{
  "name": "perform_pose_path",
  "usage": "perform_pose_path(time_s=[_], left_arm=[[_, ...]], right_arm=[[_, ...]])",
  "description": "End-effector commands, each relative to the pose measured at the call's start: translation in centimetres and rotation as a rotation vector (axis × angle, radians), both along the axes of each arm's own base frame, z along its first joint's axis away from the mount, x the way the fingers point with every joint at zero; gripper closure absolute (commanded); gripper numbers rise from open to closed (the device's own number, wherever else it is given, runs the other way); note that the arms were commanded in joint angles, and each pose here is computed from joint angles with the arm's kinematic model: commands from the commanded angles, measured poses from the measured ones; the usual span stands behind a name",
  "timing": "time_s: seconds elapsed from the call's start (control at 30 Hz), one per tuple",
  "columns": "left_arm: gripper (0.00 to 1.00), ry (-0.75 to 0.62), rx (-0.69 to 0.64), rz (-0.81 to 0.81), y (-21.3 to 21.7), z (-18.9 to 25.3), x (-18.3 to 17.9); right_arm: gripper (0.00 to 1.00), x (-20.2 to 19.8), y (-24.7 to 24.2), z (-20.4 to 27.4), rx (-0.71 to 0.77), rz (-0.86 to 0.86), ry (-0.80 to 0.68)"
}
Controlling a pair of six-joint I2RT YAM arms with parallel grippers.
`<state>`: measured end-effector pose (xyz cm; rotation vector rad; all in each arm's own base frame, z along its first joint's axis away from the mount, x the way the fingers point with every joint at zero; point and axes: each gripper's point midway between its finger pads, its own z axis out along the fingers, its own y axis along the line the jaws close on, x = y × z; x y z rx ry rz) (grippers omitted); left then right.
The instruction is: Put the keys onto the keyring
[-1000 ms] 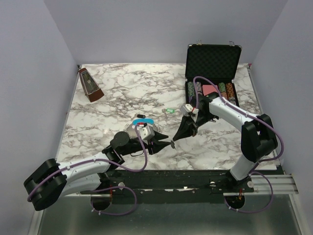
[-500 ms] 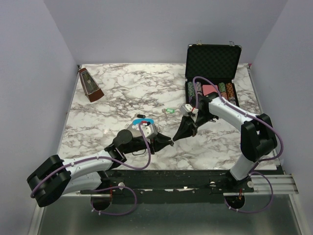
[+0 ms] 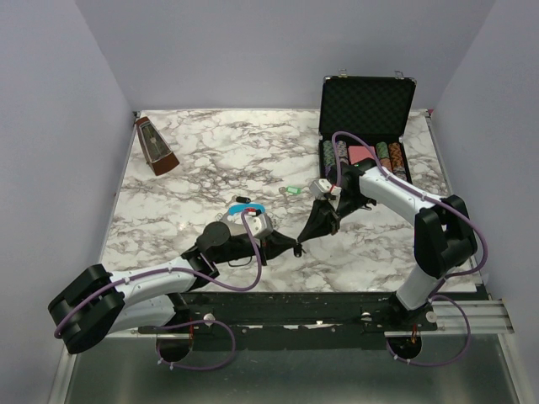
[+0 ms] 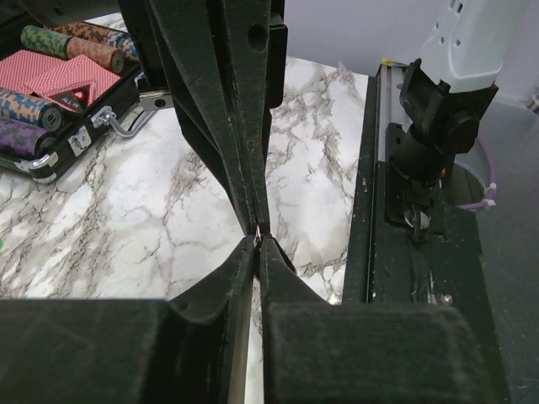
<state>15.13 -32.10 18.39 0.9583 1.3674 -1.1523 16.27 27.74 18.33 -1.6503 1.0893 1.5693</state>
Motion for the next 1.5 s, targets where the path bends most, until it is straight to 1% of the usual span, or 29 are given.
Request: perform_pose_path(time_s=[0.0, 0.07, 0.2, 0.43, 0.53, 0.63, 1.0, 1.1, 1.27, 1.47], left_arm=[[0.95, -0.012, 0.008, -0.038, -0.5, 0.4, -0.3], [0.99, -0.005, 0.019, -0.04, -0.5, 0.2, -0.2], [1.0, 0.013, 0.057, -0.03, -0.5, -0.4, 0.0], [1.0, 0.083, 0.19, 0.02, -0.1, -1.7, 0.9], [1.0, 0.095, 0.225, 0.033, 0.1, -1.8, 1.2], [1.0, 0.107, 0.257, 0.047, 0.3, -2.0, 1.4], [1.0, 0.116, 0.277, 0.044, 0.4, -1.5, 1.4], [1.0, 0.119, 0.274, 0.037, 0.3, -1.4, 1.3], [1.0, 0.124, 0.27, 0.018, 0.1, -1.1, 1.1], [1.0, 0.136, 0.273, 0.011, -0.1, -1.2, 1.1]], right_arm=[[0.99, -0.7, 0.1, 0.3, 0.002, -0.001, 0.068], [0.99, -0.8, 0.0, 0.4, 0.002, 0.0, 0.065], [0.98, -0.7, 0.0, 0.3, -0.003, 0.0, 0.062], [0.85, -0.8, -0.3, -0.4, -0.041, 0.014, 0.042], [0.78, -0.8, -0.4, -0.5, -0.051, 0.017, 0.037], [0.75, -0.7, -0.5, -0.6, -0.063, 0.017, 0.03], [0.72, 0.1, -0.4, -1.8, -0.127, -0.004, 0.049], [0.69, 0.4, -0.3, -2.0, -0.139, -0.016, 0.057], [0.65, 0.9, -0.2, -2.5, -0.167, -0.036, 0.069], [0.65, 1.0, -0.1, -2.7, -0.175, -0.043, 0.071]])
